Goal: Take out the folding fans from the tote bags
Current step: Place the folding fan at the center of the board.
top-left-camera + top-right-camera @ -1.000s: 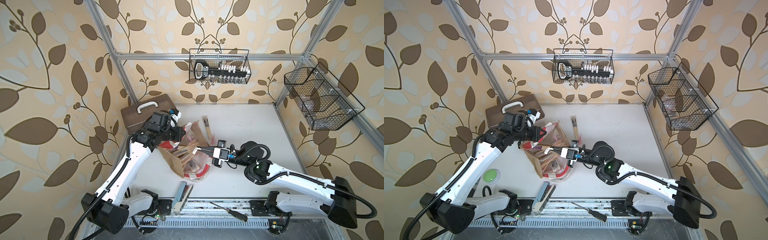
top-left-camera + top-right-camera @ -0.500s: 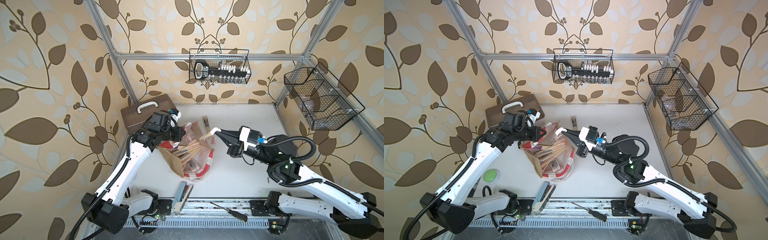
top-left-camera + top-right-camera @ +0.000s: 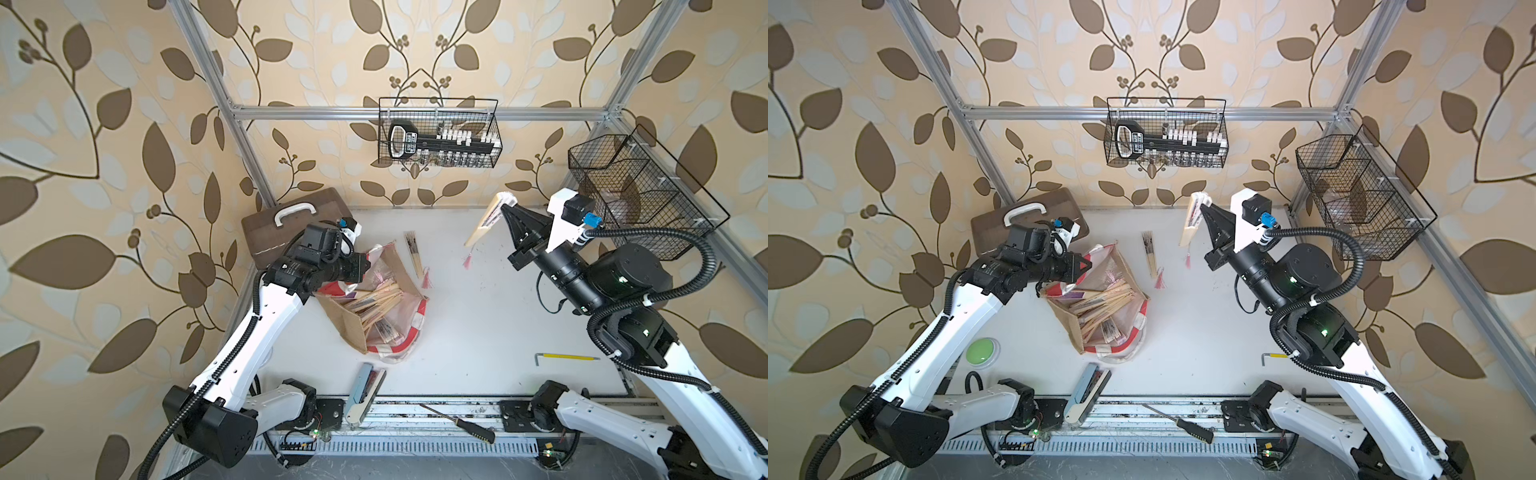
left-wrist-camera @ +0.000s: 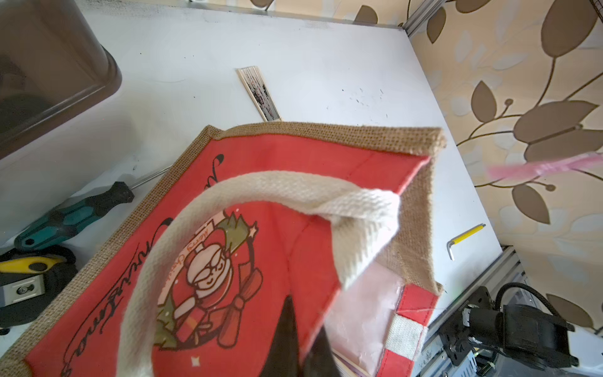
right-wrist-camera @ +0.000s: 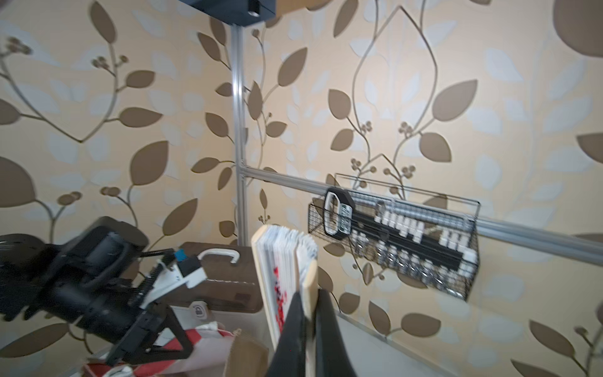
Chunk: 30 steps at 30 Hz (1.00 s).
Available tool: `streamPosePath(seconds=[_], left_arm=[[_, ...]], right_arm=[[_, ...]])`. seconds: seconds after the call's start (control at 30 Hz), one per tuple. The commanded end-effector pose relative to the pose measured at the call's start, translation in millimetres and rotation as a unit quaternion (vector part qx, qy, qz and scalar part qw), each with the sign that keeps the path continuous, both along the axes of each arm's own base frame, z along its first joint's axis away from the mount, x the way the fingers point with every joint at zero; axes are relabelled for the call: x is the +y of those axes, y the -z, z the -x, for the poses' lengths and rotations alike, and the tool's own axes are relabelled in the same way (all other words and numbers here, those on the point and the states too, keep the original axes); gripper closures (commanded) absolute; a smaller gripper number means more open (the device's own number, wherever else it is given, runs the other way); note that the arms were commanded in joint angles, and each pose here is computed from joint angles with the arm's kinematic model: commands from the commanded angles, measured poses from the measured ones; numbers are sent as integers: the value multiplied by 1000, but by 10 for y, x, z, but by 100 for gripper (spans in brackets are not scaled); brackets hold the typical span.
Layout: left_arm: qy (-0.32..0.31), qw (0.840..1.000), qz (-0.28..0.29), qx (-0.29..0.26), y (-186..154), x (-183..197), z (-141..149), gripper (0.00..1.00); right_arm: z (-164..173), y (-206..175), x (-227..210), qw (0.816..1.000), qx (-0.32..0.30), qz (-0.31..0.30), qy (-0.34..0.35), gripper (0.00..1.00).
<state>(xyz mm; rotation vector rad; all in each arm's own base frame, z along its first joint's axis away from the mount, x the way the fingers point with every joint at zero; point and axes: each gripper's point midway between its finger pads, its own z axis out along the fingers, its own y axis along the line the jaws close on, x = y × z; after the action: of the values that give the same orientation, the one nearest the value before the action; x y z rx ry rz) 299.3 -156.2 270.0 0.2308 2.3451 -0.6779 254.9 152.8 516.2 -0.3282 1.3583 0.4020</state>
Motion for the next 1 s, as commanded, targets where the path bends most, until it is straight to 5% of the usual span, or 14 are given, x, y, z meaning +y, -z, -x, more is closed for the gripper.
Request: streamPosePath(seconds=[0.0, 0.47, 0.97], left_arm=[[-7, 1000, 4, -22, -112, 43, -20, 100], [-5, 1000, 5, -22, -114, 37, -16, 100], [-5, 1000, 5, -24, -116, 42, -11, 100]], right_arm=[[-247, 501, -61, 996, 89, 6, 12, 96], [-1164, 2117, 138, 955, 294, 26, 14, 100], [-2042, 3013, 472, 910, 413, 32, -10, 100]])
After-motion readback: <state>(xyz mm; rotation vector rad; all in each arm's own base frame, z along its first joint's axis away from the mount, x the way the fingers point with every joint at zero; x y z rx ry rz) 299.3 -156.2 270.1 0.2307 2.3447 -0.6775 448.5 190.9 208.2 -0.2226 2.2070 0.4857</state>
